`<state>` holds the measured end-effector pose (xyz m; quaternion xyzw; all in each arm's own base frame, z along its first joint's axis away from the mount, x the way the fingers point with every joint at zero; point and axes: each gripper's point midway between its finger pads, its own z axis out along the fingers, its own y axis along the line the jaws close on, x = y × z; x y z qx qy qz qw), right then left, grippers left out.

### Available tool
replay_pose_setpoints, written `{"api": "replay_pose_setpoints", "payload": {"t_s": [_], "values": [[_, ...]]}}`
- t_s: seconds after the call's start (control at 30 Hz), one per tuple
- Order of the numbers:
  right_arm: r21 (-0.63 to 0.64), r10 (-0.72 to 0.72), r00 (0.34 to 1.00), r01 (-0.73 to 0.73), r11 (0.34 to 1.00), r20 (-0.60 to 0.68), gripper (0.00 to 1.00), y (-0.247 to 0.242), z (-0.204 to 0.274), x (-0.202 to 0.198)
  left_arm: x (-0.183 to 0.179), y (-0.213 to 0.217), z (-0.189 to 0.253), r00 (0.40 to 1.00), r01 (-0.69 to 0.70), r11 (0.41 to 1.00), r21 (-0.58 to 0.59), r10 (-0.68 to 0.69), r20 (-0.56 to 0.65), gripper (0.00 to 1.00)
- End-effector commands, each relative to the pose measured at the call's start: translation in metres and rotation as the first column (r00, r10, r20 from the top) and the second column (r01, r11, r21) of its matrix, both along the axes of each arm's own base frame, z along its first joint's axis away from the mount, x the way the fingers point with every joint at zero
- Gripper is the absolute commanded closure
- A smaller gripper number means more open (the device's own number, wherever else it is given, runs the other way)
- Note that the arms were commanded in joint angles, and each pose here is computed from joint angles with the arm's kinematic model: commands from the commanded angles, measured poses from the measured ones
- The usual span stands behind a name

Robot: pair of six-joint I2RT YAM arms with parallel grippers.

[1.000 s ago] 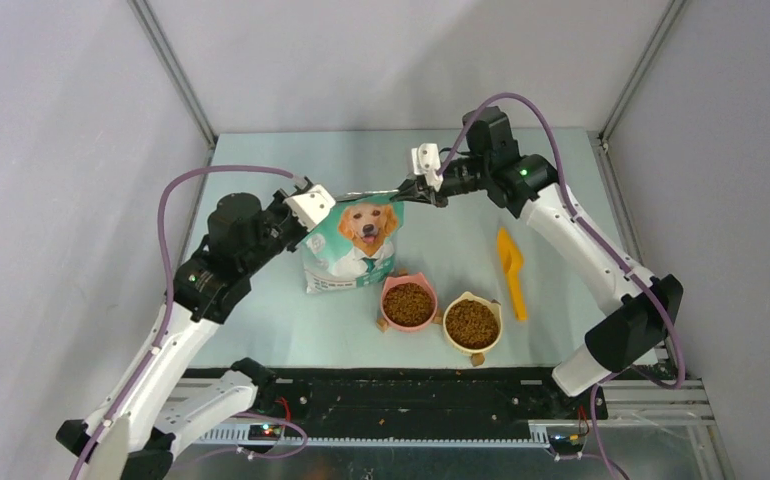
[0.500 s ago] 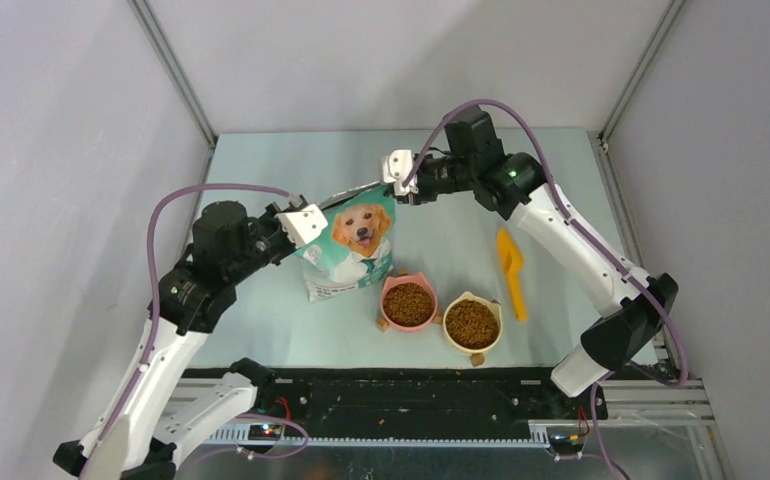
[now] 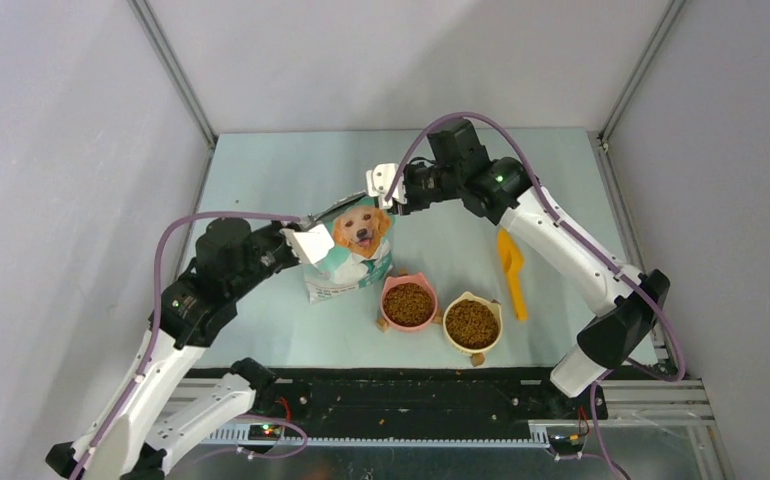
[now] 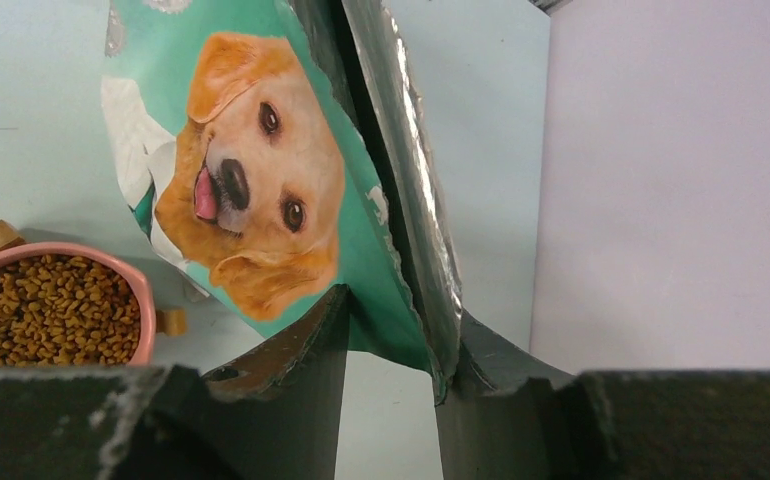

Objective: Serve the pet food

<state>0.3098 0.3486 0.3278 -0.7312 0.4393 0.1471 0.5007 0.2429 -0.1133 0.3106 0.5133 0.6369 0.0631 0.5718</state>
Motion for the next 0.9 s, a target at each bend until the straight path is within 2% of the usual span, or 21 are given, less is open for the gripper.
{"api": "replay_pose_setpoints", "payload": {"t_s": [0.0,0.27,0.33,0.4,0.43,0.47,0.5,0.53,0.6,0.63,0.67,0.7,0.77,0.87], "values": [[0.086,0.007,0.997,-0.014,0.996,0.071,0.62,0.000,0.036,-0.010,0.005,0.008,0.015,0.992,-0.041,0.998,0.039,0.036,0.117,1.00],[0.101,0.062,0.994,-0.071,0.992,0.087,0.62,0.008,0.044,-0.025,0.007,0.001,0.010,0.993,-0.029,0.997,0.078,0.019,0.119,1.00],[0.097,0.070,0.993,-0.080,0.992,0.097,0.65,0.009,0.045,-0.026,0.007,0.001,0.010,0.993,-0.029,0.996,0.081,0.019,0.117,1.00],[0.067,0.082,0.993,-0.088,0.994,0.090,0.78,0.010,0.038,-0.028,0.007,0.001,0.011,0.993,-0.031,0.996,0.082,0.021,0.119,1.00],[0.072,0.086,0.991,-0.093,0.993,0.105,0.92,0.010,0.048,-0.029,0.007,0.001,0.010,0.993,-0.030,0.996,0.085,0.020,0.118,1.00],[0.036,0.090,0.994,-0.092,0.995,0.068,0.97,0.010,0.036,-0.030,0.007,0.001,0.011,0.993,-0.033,0.996,0.088,0.022,0.118,1.00],[0.042,0.088,0.993,-0.091,0.995,0.075,1.00,0.010,0.046,-0.029,0.007,0.001,0.011,0.993,-0.033,0.995,0.089,0.023,0.117,1.00],[0.011,0.090,0.995,-0.090,0.996,0.035,1.00,0.010,0.036,-0.030,0.007,0.001,0.013,0.993,-0.035,0.996,0.084,0.025,0.118,1.00],[0.029,0.078,0.997,-0.079,0.996,0.025,1.00,0.011,0.045,-0.029,0.006,-0.002,0.017,0.994,-0.028,0.997,0.068,0.020,0.111,0.98],[0.044,0.070,0.997,-0.071,0.997,0.023,1.00,0.012,0.049,-0.028,0.006,-0.004,0.020,0.994,-0.021,0.998,0.061,0.014,0.111,0.85],[0.073,0.053,0.998,-0.054,0.996,0.013,1.00,0.014,0.052,-0.026,0.005,-0.008,0.018,0.995,-0.006,0.998,0.057,0.000,0.096,0.77],[0.102,0.026,1.000,-0.025,0.994,-0.010,1.00,0.014,0.057,-0.025,0.004,-0.011,0.022,0.995,0.010,0.999,0.048,-0.015,0.097,0.61],[0.167,0.000,1.000,0.004,0.986,-0.026,1.00,0.016,0.069,-0.023,0.004,-0.020,0.023,0.995,0.037,0.998,0.043,-0.041,0.086,0.45],[0.218,0.026,0.998,-0.015,0.976,-0.050,1.00,0.014,0.079,-0.027,0.010,-0.033,0.020,0.995,0.066,0.996,0.062,-0.070,0.070,0.38]]}}
